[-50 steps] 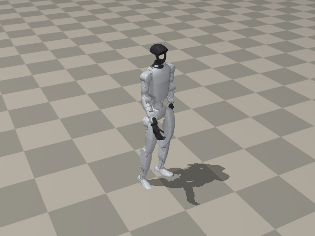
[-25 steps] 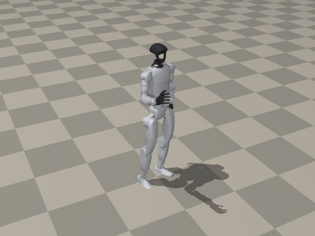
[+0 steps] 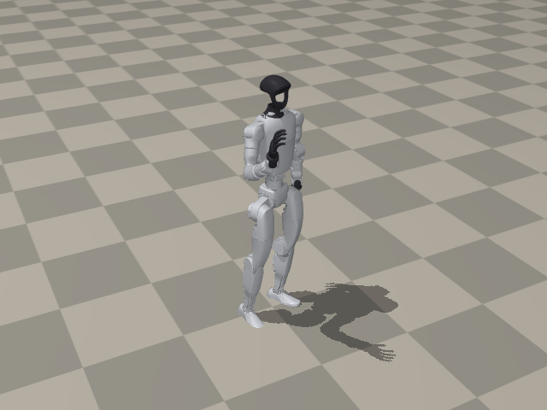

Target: In place motions

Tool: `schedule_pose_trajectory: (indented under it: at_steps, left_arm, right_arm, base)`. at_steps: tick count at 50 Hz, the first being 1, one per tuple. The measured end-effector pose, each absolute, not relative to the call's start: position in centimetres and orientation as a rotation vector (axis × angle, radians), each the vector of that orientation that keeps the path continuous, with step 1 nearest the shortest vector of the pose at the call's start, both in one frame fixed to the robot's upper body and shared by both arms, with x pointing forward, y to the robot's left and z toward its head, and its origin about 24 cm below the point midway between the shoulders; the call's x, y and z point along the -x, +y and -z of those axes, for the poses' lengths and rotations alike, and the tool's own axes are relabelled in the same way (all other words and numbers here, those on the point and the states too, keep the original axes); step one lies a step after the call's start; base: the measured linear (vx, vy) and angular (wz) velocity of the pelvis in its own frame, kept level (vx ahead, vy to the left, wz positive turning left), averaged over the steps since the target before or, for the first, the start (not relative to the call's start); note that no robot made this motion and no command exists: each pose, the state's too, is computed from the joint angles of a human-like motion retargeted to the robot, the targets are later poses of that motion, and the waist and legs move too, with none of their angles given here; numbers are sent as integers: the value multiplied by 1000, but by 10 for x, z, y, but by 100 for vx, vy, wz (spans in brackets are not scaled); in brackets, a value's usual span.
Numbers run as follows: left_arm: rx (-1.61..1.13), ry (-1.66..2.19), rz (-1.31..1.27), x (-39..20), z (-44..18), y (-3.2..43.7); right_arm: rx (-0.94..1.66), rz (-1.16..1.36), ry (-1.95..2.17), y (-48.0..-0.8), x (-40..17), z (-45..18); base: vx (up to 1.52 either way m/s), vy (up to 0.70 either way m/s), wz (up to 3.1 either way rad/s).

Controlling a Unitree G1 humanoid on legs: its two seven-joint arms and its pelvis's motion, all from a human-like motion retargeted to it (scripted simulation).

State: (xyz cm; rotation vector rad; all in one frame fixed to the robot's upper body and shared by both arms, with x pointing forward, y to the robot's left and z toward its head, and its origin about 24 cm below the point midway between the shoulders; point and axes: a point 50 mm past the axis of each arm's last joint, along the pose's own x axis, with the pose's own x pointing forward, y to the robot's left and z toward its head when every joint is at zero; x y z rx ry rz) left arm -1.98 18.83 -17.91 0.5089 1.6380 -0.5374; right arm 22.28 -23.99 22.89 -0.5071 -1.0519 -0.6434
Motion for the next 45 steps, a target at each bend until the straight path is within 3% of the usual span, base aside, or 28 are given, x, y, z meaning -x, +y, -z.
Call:
schedule_pose_trajectory:
  at_steps: [45]
  left_arm:
    - [-502, 1657, 525, 25, 178, 191]
  right_arm:
    - [542, 845, -1236, -241, -208, -245]
  base:
    - [0, 0, 0]
